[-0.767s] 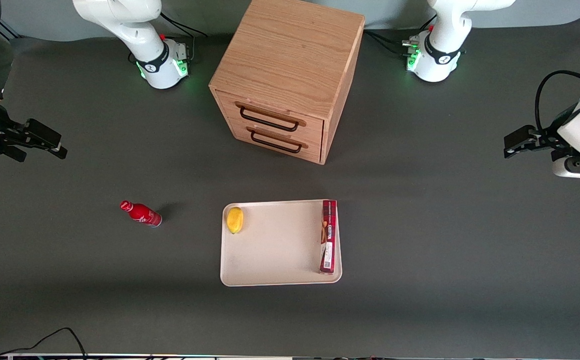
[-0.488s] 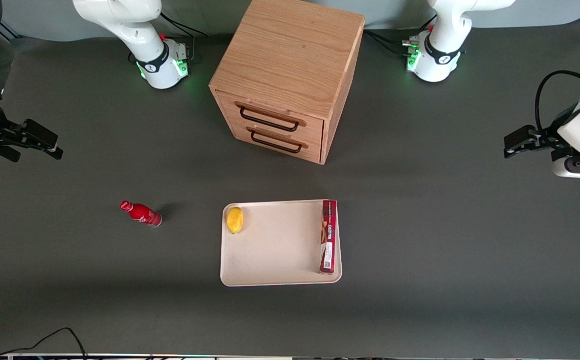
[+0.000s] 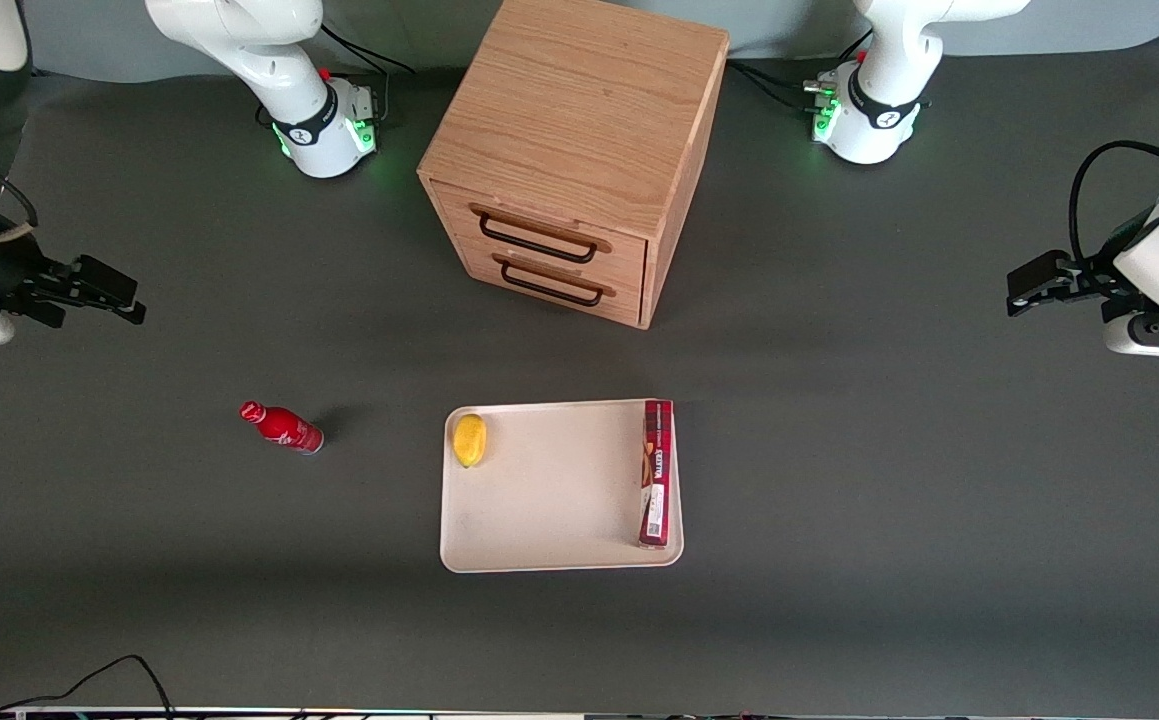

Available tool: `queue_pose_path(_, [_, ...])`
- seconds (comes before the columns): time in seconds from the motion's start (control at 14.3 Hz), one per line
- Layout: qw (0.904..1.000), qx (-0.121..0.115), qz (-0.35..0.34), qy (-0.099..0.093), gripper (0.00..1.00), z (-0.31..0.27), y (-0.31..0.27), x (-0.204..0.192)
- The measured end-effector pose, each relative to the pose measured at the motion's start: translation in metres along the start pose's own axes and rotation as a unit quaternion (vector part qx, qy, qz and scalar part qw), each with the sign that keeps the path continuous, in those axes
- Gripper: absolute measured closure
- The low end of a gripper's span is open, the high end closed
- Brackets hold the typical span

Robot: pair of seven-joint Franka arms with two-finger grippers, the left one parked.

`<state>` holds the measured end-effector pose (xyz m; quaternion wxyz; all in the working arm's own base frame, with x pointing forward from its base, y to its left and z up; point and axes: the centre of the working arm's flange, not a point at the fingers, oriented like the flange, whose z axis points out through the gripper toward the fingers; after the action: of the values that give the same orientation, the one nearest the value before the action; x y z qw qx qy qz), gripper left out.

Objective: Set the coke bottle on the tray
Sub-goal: 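Move the right gripper out from its rest pose toward the red bottle, then lower the open right gripper around the red Coca-Cola bottle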

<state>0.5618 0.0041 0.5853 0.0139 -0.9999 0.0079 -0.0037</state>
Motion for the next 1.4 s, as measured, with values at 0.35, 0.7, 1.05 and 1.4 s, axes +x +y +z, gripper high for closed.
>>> queue_pose_path(0.35, [0.9999, 0.0, -0.008, -0.008, 0.0, 0.071, 0.002, 0.003])
queue_pose_path(0.7, [0.9996, -0.002, -0.026, -0.003, 0.0, 0.12, 0.001, 0.017])
queue_pose_path(1.05, [0.9989, -0.009, -0.044, -0.011, 0.0, 0.168, -0.012, 0.033])
queue_pose_path(1.4, [0.9983, -0.017, -0.054, -0.013, 0.0, 0.211, -0.013, 0.038])
